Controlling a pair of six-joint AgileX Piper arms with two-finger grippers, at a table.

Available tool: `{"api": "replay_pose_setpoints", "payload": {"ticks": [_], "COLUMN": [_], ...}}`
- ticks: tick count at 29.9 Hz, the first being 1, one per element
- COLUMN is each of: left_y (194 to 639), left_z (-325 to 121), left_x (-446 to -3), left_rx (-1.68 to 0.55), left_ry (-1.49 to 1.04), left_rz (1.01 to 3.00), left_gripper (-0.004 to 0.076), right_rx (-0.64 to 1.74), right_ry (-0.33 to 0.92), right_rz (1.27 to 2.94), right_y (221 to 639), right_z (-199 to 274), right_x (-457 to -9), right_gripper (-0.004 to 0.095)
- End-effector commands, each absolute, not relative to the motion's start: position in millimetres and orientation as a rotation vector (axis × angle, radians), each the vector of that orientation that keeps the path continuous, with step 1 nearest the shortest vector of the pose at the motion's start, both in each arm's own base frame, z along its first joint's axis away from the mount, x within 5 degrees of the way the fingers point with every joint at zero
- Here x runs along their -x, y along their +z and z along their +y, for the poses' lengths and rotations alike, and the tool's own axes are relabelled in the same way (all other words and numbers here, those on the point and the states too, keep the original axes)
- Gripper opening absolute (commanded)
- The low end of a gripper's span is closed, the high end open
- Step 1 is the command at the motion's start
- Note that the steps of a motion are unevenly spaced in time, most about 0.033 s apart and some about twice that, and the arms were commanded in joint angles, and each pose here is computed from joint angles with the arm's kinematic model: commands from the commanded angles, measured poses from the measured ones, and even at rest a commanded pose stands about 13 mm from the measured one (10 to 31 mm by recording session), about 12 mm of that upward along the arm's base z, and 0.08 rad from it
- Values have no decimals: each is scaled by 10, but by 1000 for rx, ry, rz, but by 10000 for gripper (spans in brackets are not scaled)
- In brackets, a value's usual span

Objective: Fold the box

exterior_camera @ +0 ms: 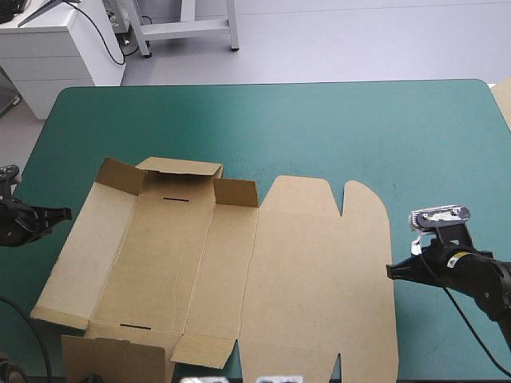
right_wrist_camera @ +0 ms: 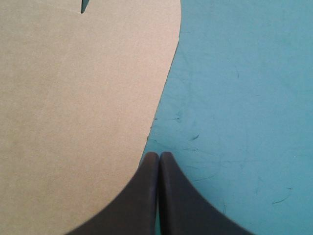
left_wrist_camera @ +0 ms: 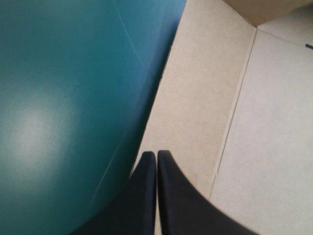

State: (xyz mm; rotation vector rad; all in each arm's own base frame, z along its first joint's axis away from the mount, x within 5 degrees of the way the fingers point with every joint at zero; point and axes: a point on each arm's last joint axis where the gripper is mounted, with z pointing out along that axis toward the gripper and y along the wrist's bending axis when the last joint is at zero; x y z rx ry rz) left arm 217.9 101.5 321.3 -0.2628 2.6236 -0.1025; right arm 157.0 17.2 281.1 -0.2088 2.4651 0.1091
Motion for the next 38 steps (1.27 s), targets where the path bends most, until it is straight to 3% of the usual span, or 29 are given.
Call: {"api": "replay_pose_setpoints", "payload": {"ticks": [1,7,9,13,16,23,38], "left_y": [3309,3209,3184,3187,3181,2964,2584], "left_z": [1055,1125,1146,1142,1135,1137,1221], "left_x": [-2226,-2251,-2251,-2257,-2256,-2254,-2401], "left_rx": [245,231,223,227,257,76,-12], "left_ry": [-79,-34,-13,-21,-39,-73,-214], "left_rz": [2575,2643,2665,2657,2657,2780,2936], "left_gripper": [-8,19,91,329,435,402,389], "right_rx": [208,215,217,218,218,224,255], "right_ry": [92,89,87,84,84,82,77], "right_rz": [2373,2370,2364,2356,2353,2356,2380], "right_y": [2944,2945,2948,2954,2955,2953,2936], "right_z": [157,157,156,156,155,156,158], "right_x": [-1606,-1608,-1611,-1617,-1618,-1616,-1597], "right_gripper": [-21,-21,-21,-21,-21,-21,-21]}}
